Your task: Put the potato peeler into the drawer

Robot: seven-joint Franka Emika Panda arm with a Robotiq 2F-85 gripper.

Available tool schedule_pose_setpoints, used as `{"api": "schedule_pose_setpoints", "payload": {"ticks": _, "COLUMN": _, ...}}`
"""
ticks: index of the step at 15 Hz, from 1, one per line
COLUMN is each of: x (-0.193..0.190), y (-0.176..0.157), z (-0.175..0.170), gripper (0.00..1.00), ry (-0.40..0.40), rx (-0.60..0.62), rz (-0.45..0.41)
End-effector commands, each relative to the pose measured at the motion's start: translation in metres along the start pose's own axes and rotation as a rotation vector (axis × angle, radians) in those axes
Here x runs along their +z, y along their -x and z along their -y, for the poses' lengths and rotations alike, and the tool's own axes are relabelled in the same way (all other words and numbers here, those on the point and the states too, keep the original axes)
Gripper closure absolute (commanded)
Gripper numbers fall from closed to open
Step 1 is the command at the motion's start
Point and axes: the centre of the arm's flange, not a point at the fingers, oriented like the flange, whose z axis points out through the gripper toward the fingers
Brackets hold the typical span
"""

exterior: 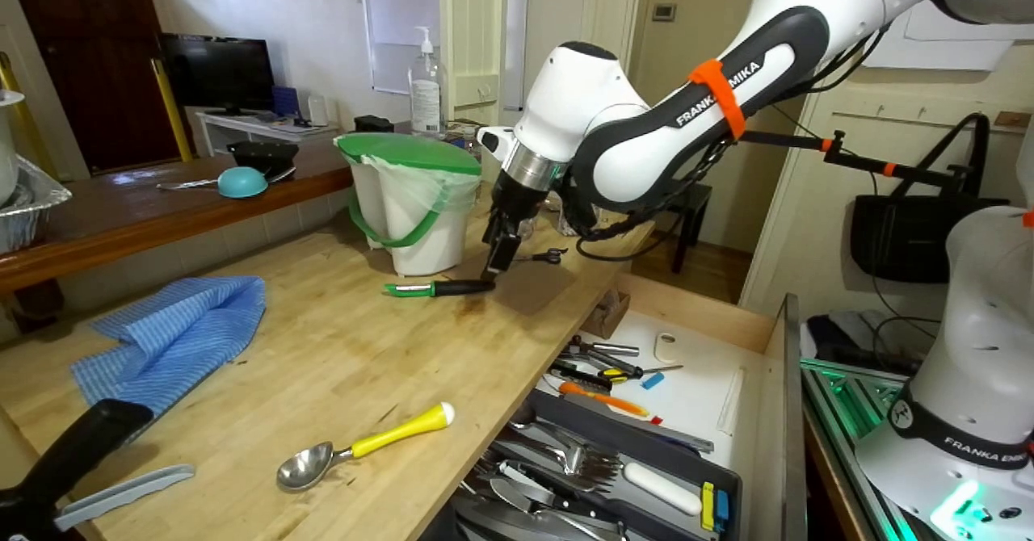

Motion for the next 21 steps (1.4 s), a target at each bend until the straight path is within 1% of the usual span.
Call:
{"api": "schedule_pose_setpoints", "payload": {"ticks": 1, "x": 0.019, "y": 0.006, "z": -0.014, "gripper": 0.0, "ry": -0.057, "rx": 0.062, "rz": -0.029}}
{"api": "schedule_pose_setpoints", "payload": {"ticks": 3, "x": 0.027, "y": 0.011, "z": -0.019, "gripper": 0.0, "ry": -0.05, "rx": 0.077, "rz": -0.045}}
{"api": "schedule_pose_setpoints", "payload": {"ticks": 7, "x": 0.041, "y": 0.019, "z": -0.035, "gripper": 0.0, "ry": -0.033, "rx": 0.07, "rz": -0.119}}
{"api": "schedule_pose_setpoints", "payload": {"ticks": 12, "x": 0.066, "y": 0.025, "z": -0.039, "gripper": 0.0, "ry": -0.1, "rx": 0.026, "rz": -0.235}}
{"api": "schedule_pose_setpoints", "payload": {"ticks": 15, "x": 0.077, "y": 0.026, "z": -0.038, "gripper": 0.0, "ry": -0.125, "rx": 0.0, "rz": -0.252}}
{"api": "schedule_pose_setpoints", "payload": {"ticks": 18, "x": 0.086, "y": 0.032, "z": -0.048, "gripper": 0.0, "ry": -0.124, "rx": 0.005, "rz": -0.25}}
{"api": "schedule_pose_setpoints", "payload": {"ticks": 21, "x": 0.091, "y": 0.037, "z": -0.055, "gripper": 0.0, "ry": -0.139, "rx": 0.007, "rz": -0.274}}
